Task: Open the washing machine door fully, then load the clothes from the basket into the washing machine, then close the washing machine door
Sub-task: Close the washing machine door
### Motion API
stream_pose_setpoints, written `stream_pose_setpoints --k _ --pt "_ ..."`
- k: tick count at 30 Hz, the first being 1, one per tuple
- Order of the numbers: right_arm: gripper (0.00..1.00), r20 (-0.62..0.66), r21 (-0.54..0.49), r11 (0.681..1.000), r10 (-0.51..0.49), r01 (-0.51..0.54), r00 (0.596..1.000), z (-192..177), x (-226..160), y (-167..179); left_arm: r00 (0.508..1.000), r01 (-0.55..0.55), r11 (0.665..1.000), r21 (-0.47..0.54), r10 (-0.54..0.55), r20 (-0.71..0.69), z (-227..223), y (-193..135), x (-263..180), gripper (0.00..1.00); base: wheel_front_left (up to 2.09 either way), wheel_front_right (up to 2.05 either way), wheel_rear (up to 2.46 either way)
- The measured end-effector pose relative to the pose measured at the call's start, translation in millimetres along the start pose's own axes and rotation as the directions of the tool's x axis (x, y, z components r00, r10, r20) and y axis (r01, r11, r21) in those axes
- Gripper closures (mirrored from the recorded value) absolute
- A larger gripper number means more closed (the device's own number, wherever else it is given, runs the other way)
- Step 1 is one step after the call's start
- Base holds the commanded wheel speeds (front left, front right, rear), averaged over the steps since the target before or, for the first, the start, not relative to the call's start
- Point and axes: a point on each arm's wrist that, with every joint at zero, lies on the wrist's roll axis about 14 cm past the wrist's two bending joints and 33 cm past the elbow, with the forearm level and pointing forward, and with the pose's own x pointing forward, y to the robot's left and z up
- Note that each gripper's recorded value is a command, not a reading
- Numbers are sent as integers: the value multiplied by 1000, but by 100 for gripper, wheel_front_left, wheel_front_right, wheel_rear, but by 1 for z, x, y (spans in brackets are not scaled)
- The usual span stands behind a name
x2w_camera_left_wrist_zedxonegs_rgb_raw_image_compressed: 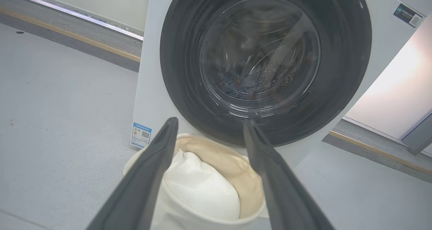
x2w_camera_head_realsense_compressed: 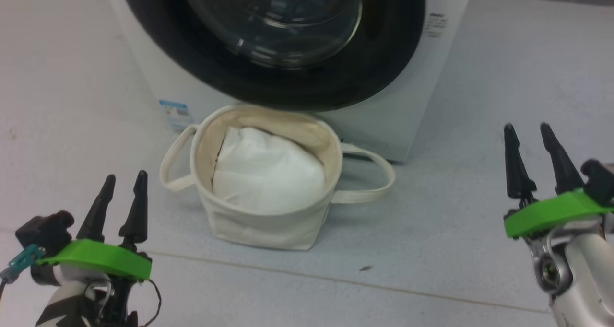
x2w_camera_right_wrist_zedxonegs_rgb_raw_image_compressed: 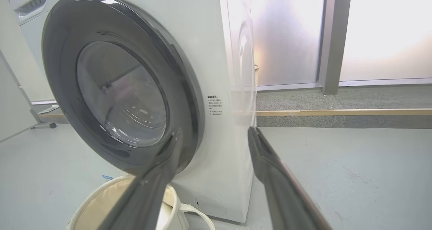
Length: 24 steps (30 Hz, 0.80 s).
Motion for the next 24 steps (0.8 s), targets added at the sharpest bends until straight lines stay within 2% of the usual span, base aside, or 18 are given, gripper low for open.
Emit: stream_pose_setpoints --k 6,11,24 --pt "0 17 -7 998 -64 64 998 10 -36 -13 998 49 999 -5 -49 37 14 -15 -2 0 0 0 0" --pt "0 24 2 996 -91 91 996 12 -54 -15 998 51 999 -2 -51 22 7 -15 -17 0 0 0 0" --pt "0 22 21 996 -88 87 996 9 -60 -7 996 65 998 19 -66 60 19 -19 -22 0 0 0 0"
